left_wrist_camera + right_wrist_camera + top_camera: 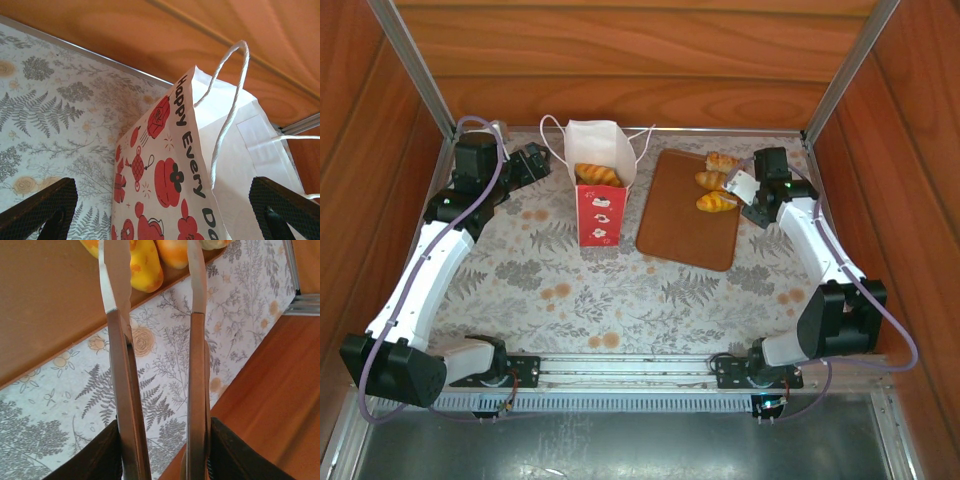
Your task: Place the fake bread into the paper bag
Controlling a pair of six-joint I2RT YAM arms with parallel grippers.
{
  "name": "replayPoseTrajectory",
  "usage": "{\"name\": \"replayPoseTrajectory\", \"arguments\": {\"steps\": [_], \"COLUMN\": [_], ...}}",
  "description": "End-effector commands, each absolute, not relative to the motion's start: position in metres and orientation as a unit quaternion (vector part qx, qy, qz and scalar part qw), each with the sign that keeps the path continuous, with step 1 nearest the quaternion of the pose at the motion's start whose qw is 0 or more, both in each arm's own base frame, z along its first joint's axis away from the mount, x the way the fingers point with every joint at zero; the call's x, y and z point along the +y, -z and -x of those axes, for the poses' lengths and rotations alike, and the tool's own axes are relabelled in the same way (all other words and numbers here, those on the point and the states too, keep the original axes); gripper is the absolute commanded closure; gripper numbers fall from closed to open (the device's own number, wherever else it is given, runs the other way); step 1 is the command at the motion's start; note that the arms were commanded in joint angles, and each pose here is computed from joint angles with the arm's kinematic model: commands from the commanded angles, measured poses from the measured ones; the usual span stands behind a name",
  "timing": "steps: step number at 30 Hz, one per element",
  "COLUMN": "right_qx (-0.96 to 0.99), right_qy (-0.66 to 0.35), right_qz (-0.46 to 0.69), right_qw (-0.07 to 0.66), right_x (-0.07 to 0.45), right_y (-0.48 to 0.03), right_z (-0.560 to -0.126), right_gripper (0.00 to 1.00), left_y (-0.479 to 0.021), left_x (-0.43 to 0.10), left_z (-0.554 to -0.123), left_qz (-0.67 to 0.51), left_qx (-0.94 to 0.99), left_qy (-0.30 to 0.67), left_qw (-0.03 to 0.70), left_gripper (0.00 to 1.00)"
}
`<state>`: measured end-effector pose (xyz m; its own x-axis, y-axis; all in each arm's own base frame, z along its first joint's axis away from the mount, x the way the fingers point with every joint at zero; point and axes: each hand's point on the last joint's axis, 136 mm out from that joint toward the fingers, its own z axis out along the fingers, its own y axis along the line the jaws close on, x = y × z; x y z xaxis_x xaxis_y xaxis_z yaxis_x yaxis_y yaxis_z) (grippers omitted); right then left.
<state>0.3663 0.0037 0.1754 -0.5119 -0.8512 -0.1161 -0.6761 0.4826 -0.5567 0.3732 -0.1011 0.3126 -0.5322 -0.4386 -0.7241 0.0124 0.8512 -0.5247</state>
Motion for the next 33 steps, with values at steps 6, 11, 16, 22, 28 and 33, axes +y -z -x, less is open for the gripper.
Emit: {"name": "replayPoseTrajectory", "arguments": {"steps": [6,11,16,22,28,33], "right_qx": [0.824,0.828,0.829,0.831,0.834,0.832], "right_qy": [0.229,0.214,0.209,0.201,0.188,0.194], "right_qz": [0.48,0.484,0.488,0.489,0.491,0.495], "right_qw": [0.195,0.182,0.173,0.171,0.169,0.157], "right_x": [0.004,0.006,0.007,0.009,0.012,0.01], "right_y": [-0.182,-0.172,-0.166,-0.162,-0.159,-0.153], "right_z": [-0.374,-0.37,-0.37,-0.371,-0.368,-0.37], "right_gripper": [0.5,0.5,0.5,0.45,0.43,0.44], "left_y": [-0.321,-0.319,-0.316,-0.315,-0.314,-0.313], "left_x": [-0.097,-0.096,-0.095,-0.094,-0.093,-0.093], "left_z": [-0.374,-0.373,-0.372,-0.371,-0.372,-0.373], "left_qz": [0.138,0.142,0.148,0.149,0.15,0.15], "left_qx": [0.832,0.831,0.831,0.831,0.831,0.832], "left_qy": [0.245,0.244,0.243,0.242,0.24,0.239], "left_qw": [0.479,0.479,0.478,0.478,0.478,0.477], "left_gripper": [0.06,0.06,0.06,0.06,0.06,0.06]}}
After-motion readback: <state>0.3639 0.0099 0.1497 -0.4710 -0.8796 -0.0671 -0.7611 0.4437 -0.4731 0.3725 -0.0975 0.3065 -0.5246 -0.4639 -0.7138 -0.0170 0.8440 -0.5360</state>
